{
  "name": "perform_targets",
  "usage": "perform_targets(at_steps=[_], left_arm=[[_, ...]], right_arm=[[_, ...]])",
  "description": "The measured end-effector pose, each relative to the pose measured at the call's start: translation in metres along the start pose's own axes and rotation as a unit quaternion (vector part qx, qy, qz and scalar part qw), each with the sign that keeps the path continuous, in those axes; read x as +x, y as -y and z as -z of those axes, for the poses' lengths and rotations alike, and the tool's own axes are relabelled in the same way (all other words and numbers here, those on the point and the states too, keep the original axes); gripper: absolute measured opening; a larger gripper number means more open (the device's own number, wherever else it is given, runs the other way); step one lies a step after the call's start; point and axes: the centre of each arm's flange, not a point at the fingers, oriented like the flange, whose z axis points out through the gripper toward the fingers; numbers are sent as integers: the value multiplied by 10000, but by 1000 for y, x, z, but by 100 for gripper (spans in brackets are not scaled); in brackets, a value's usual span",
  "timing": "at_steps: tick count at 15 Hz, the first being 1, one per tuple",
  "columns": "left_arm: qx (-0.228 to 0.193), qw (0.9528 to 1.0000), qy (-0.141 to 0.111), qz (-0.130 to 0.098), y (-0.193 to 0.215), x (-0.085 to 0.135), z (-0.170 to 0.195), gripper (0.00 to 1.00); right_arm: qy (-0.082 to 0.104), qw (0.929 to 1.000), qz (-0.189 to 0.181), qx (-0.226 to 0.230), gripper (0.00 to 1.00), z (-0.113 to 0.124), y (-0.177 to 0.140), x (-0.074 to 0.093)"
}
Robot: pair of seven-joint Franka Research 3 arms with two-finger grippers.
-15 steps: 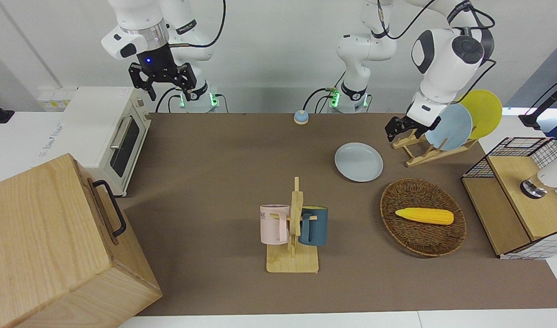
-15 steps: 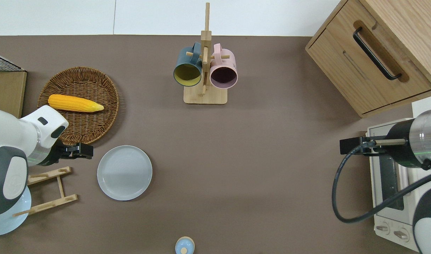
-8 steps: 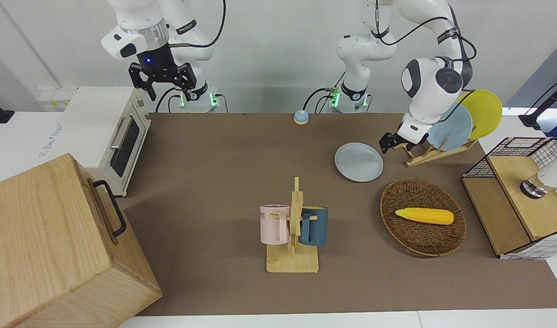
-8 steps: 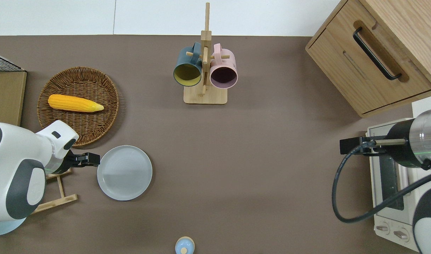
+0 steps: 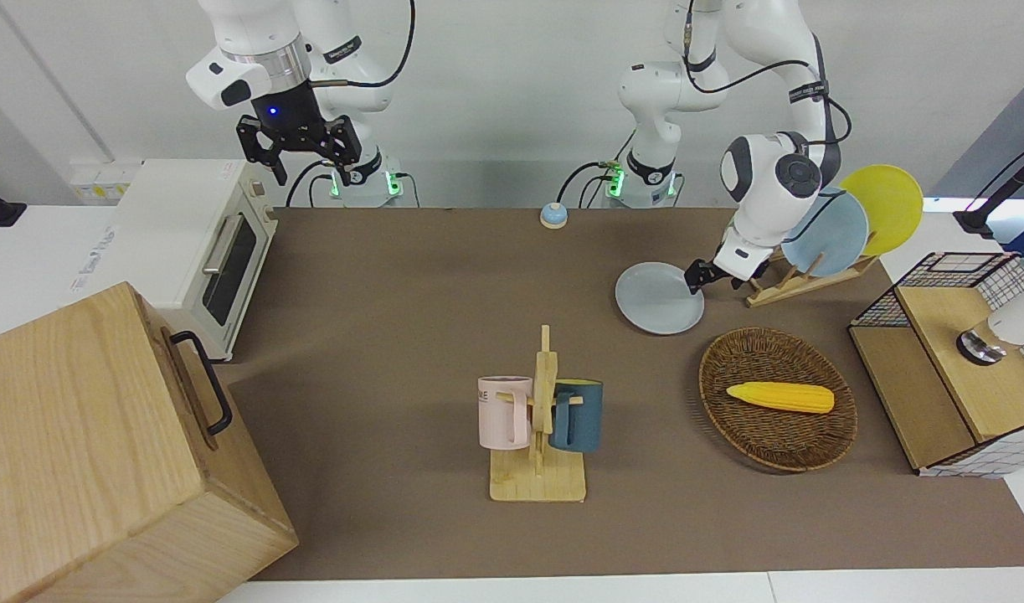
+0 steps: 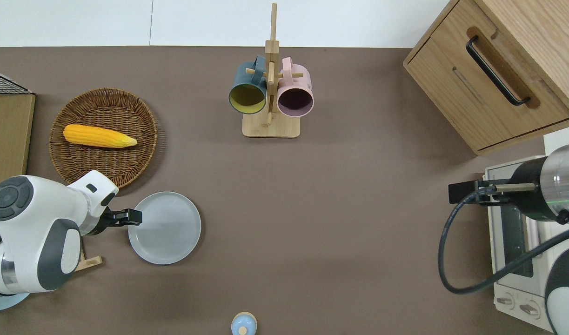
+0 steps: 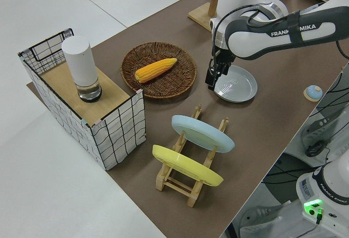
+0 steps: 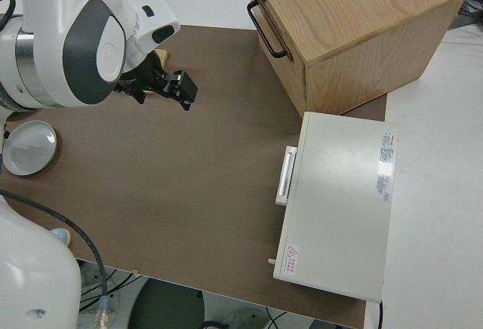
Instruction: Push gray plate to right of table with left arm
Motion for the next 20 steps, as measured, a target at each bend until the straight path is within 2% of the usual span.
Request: perform_targets(at_steps=[10, 13, 14, 15, 17, 20], left_arm=[[8, 9999, 167, 2, 0, -2, -17, 94], [15, 9998, 220, -8, -1, -3, -29, 87], [5, 9997, 248, 1, -1, -4, -32, 80], [-17, 9996, 280, 19, -2, -6, -37, 65], [-59, 9995, 294, 50, -2, -8, -39, 61], [-87, 9994, 315, 73, -3, -9, -41, 34]], right_arm=[[0, 10000, 0, 0, 100, 0, 0, 0], [0, 10000, 0, 0, 100, 0, 0, 0], [0, 10000, 0, 0, 100, 0, 0, 0], [0, 10000, 0, 0, 100, 0, 0, 0], [0, 10000, 0, 0, 100, 0, 0, 0], [0, 10000, 0, 0, 100, 0, 0, 0]])
